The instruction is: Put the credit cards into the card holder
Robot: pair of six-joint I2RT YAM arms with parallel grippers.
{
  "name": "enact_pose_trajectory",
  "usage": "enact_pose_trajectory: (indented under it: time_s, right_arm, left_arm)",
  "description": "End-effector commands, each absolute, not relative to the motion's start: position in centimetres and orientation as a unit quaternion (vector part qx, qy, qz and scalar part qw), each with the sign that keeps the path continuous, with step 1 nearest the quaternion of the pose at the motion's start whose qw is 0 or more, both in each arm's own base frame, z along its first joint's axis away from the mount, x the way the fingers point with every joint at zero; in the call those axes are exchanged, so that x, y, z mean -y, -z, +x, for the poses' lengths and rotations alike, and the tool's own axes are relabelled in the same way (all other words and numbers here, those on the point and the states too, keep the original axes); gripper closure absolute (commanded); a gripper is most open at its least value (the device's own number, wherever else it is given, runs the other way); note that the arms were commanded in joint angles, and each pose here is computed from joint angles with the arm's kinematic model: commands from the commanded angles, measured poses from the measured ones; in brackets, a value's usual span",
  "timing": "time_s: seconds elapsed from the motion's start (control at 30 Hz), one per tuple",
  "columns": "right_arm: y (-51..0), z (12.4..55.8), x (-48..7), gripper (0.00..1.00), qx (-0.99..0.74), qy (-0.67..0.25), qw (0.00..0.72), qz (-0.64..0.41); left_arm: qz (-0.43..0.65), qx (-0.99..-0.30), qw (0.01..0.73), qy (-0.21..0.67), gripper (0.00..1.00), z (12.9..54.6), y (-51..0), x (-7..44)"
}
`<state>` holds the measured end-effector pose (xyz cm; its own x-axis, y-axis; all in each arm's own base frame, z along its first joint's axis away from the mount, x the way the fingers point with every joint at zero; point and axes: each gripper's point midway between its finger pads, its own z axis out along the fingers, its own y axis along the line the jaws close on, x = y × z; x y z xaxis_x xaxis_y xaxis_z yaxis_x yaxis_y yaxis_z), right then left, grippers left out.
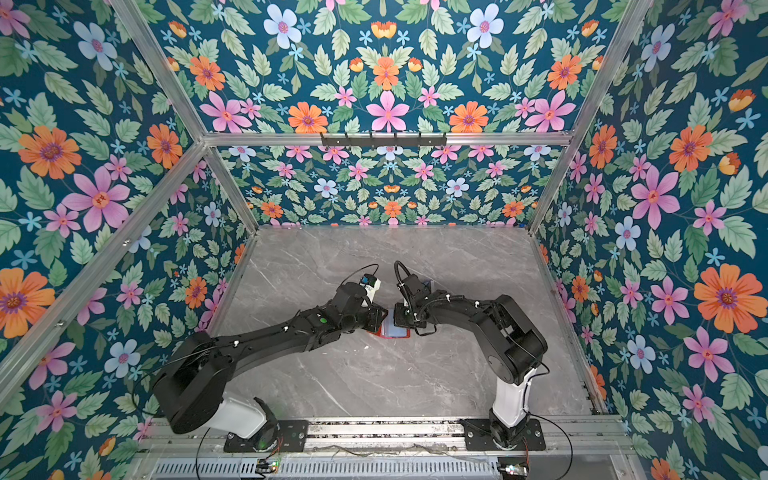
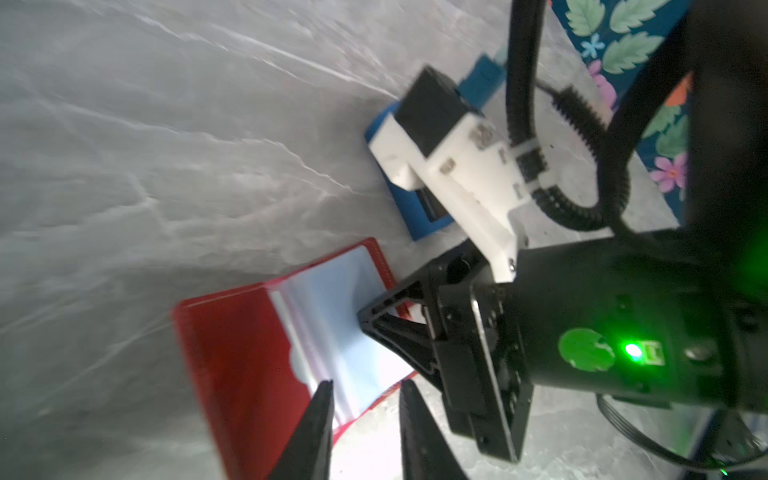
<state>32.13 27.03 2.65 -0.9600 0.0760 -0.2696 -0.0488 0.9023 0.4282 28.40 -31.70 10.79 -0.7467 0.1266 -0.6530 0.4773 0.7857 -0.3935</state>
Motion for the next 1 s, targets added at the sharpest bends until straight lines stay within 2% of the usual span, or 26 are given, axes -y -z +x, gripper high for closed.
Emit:
enact_pose_trajectory:
  time_s: [0.0,0.47,0.97]
  right_arm:
    - [-1.6,31.2,-25.7,0.87,-0.973,-0.192,0.122,0.025]
    - [-1.1,31.1,-25.8,0.89,-0.973,-0.196,0.119,0.029]
    - [-0.6,30.9,-25.7,0.90,-0.973,-0.196,0.116,0.031]
  left_arm:
    - [0.146,-0.889,0.297,0.317,0.75,28.9,-10.3,32.8]
    - [0.120,-0.913,0.248,0.302,0.75,29.5,-5.2,33.2]
    - [0.118,-0.917,0.229,0.306,0.77,29.5,-3.5,33.6]
